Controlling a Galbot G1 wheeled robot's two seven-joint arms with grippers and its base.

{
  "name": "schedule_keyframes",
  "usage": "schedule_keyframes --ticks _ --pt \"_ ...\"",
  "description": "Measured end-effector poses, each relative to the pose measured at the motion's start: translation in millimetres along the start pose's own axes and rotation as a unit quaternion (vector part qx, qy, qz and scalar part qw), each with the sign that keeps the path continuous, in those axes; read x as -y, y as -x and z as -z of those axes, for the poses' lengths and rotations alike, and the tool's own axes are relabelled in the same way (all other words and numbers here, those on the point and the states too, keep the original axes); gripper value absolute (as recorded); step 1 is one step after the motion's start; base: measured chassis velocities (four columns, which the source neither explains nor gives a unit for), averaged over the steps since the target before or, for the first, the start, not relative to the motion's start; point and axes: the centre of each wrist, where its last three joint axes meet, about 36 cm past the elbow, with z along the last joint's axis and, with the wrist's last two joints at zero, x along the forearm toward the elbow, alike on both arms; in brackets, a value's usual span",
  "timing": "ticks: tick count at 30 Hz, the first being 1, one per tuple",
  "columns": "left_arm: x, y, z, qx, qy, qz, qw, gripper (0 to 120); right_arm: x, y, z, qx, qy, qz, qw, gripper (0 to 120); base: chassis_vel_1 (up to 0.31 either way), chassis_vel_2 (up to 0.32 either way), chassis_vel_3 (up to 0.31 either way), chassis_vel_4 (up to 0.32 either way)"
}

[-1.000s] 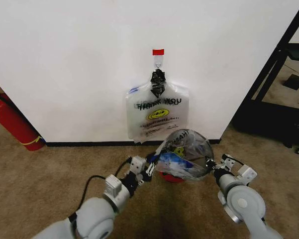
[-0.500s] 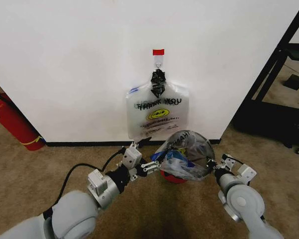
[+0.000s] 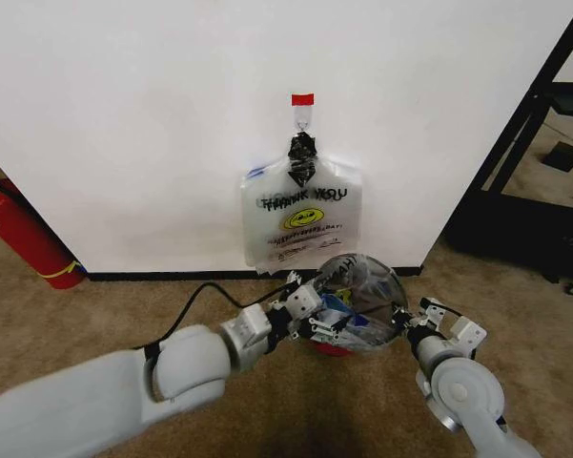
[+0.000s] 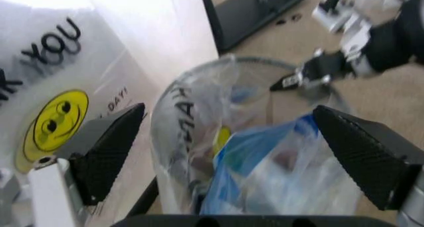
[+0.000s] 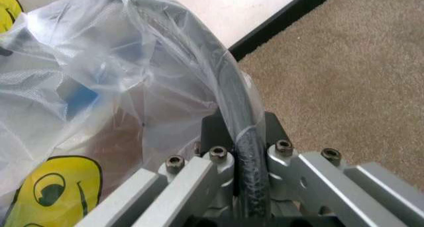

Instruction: Pick up the garbage bag from the wall and place it over the trash bin.

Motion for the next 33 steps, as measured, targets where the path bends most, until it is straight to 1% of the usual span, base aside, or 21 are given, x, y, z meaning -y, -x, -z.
schedule_keyframes --ticks 4,6,8,10,11,14,15,18,20,21,25,27,29,30,31,33 --pt "-1.6 6.5 -3.7 -0.031 0.007 0.003 0.9995 96 -1.1 0.3 -1.5 -0.001 -0.001 0.002 1.0 0 0.0 0.0 0.0 0.0" --pt "-1.5 7.8 -4.7 -0.038 0.008 0.003 0.9992 95 -1.5 0.4 -2.0 -0.001 -0.001 0.002 1.0 0 0.0 0.0 0.0 0.0" --pt "0.7 9.0 -6.7 -0.052 0.008 0.005 0.9986 90 -1.8 0.4 -2.4 -0.001 -0.001 0.003 1.0 0 0.0 0.0 0.0 0.0" --pt "2.4 9.6 -7.6 -0.058 0.006 0.01 0.9982 86 -1.6 0.3 -2.4 -0.002 -0.002 0.002 1.0 0 0.0 0.0 0.0 0.0" --pt "3.3 10.1 -7.8 -0.062 0.004 0.013 0.998 81 -1.3 0.3 -2.4 -0.002 -0.003 0.002 1.0 0 0.0 0.0 0.0 0.0" --pt "3.3 10.1 -7.8 -0.062 0.004 0.013 0.998 81 -1.3 0.3 -2.4 -0.002 -0.003 0.002 1.0 0 0.0 0.0 0.0 0.0" --pt "4.0 11.1 -7.6 -0.067 -0.004 0.016 0.9976 68 -0.5 0.5 -2.7 -0.002 -0.003 0.001 1.0 0 0.0 0.0 0.0 0.0" --pt "4.0 12.4 -7.9 -0.072 -0.002 0.013 0.9973 54 -1.0 0.7 -4.0 -0.004 -0.004 0.002 1.0 0 0.0 0.0 0.0 0.0" --pt "5.9 13.3 -10.0 -0.076 -0.001 0.006 0.9971 47 -1.9 0.9 -4.3 -0.004 -0.004 0.003 1.0 0 0.0 0.0 0.0 0.0" --pt "5.9 13.3 -10.0 -0.076 -0.001 0.006 0.9971 47 -1.9 0.9 -4.3 -0.004 -0.004 0.003 1.0 0 0.0 0.0 0.0 0.0" --pt "10.5 15.9 -14.2 -0.08 -0.001 -0.003 0.9968 30 -2.9 0.9 -3.6 -0.003 -0.004 0.004 1.0 0 0.0 0.0 0.0 0.0" --pt "12.0 17.3 -13.8 -0.073 -0.003 -0.004 0.9973 21 -2.6 0.6 -3.3 -0.003 -0.005 0.003 1.0 0 0.0 0.0 0.0 0.0" --pt "12.2 17.4 -13.6 -0.071 -0.003 -0.004 0.9975 19 -2.6 0.5 -3.3 -0.003 -0.005 0.003 1.0 0 0.0 0.0 0.0 0.0" --pt "13.3 16.8 -12.5 -0.06 -0.004 -0.004 0.9982 11 -2.4 0.6 -3.0 -0.003 -0.005 0.002 1.0 0 0.0 0.0 0.0 0.0" --pt "14.1 16.4 -12.4 -0.056 -0.005 -0.004 0.9984 10 -2.4 0.7 -2.9 -0.003 -0.005 0.001 1.0 0 0.0 0.0 0.0 0.0" --pt "18.6 13.4 -14.1 -0.039 -0.009 -0.005 0.9992 0 -2.8 2.0 -2.5 -0.002 -0.003 0.0 1.0 0 0.0 0.0 0.0 0.0"
